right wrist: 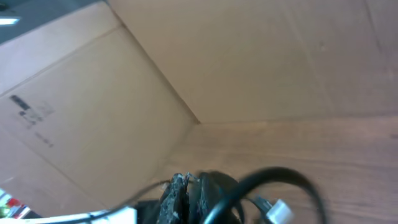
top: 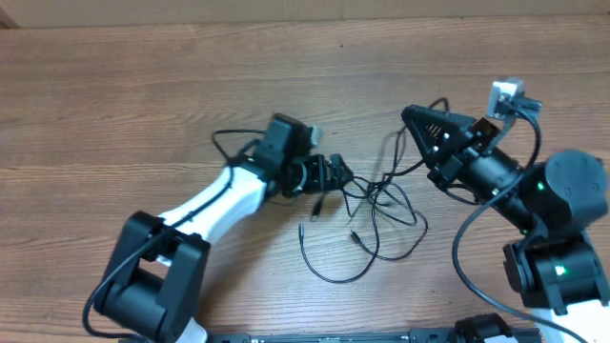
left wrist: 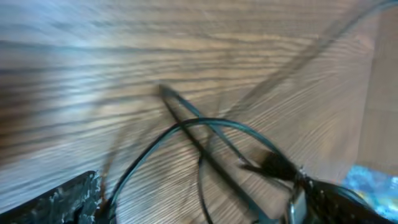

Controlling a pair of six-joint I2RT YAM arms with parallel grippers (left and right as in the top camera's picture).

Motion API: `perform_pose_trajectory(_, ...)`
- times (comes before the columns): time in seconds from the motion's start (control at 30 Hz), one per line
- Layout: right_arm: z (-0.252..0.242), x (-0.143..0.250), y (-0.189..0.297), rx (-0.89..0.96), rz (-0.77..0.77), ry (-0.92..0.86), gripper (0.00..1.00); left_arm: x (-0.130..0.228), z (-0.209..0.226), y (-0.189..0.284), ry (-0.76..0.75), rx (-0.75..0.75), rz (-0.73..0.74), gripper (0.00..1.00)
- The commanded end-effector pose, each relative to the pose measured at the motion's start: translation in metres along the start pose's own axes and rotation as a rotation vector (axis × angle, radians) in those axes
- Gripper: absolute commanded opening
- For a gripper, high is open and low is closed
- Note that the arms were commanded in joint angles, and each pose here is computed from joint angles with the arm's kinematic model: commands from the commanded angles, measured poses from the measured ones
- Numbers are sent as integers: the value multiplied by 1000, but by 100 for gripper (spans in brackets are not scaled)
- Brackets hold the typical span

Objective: Untangle cables

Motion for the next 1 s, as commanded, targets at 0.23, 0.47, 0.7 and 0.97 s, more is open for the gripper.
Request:
perform_pose_trajectory(0.23,23,-3,-15,-271,76,108,5,4,-60,96,-423,220,-106,99)
perform_pose_trajectory(0.47,49,-3,-13,-428,99,116,5,15,-76,90,-465,250,-85,100)
perform_pose_trajectory(0.7,61,2,-14,-476,124,98,5,9,-89,74,-409,148,-192,100)
perform_pose_trajectory(0.97,75,0,-8,-559,137,91,5,5,-92,67,-349,62,-278,100)
Point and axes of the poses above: each gripper's point midway between its finger pads, its own y axis back along the fingers, its own z axis along the line the jaws close on, x = y × z, the point moved 5 cm from there along y, back along the fingers, and after that the axes turned 3 degrees about y, right-handed, at the moved point
